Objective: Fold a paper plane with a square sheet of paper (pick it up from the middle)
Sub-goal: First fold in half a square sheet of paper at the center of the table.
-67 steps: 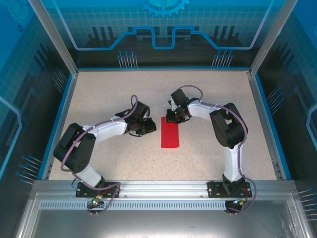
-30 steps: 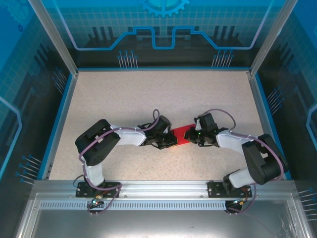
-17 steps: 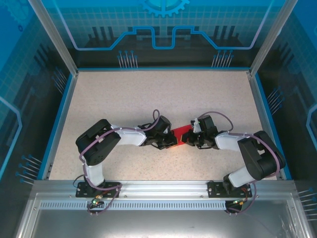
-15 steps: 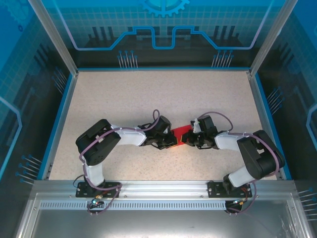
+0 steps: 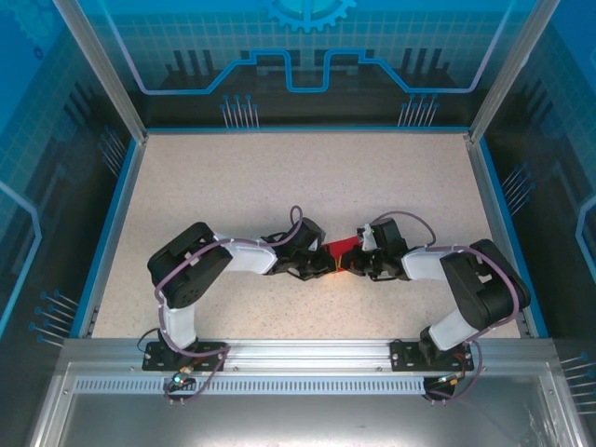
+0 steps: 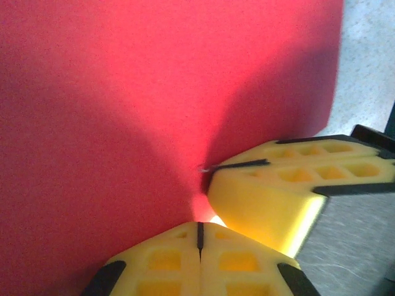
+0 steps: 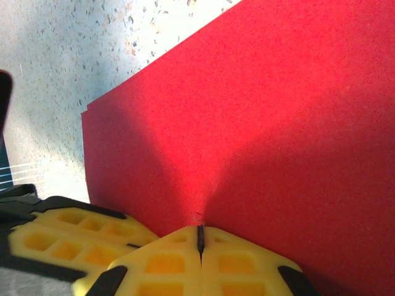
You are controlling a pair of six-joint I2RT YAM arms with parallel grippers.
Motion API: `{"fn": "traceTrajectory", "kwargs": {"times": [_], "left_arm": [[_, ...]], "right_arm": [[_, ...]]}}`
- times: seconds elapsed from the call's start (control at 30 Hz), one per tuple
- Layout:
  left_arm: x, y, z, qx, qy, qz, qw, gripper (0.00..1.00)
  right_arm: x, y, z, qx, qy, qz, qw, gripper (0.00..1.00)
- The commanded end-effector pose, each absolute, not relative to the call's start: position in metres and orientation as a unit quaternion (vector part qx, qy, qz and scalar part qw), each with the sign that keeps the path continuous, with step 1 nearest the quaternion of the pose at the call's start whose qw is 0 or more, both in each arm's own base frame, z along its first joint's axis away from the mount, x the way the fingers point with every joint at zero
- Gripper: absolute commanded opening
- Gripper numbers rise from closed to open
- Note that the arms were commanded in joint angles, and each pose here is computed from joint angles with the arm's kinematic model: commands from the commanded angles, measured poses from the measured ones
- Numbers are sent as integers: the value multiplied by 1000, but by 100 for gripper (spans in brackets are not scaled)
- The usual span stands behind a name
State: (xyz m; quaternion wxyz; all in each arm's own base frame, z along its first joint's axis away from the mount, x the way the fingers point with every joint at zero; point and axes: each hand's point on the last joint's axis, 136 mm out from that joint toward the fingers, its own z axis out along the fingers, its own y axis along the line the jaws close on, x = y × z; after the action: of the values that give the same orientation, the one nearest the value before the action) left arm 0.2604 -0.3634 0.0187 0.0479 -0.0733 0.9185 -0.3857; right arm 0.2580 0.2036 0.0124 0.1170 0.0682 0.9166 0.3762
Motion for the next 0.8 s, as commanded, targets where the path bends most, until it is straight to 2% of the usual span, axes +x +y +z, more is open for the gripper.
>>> {"fn": "traceTrajectory", "kwargs": {"times": [0.0,0.2,0.47,0.77], "left_arm": [[259,-360,10,-82,926,-367,34,3],[257,-351,3,-91,934,-343,35,2],[255,-344,-3,-104,940,-324,31,2],[249,-319,-19,-133,951,-280,14,2]], "right_arm": [[250,203,6,63,917,379,106,0],[249,201,15,61,916,378,116,0],[239,190,-8,75,932,344,88,0],[240,139,-23,128,938,306,105,0]]}}
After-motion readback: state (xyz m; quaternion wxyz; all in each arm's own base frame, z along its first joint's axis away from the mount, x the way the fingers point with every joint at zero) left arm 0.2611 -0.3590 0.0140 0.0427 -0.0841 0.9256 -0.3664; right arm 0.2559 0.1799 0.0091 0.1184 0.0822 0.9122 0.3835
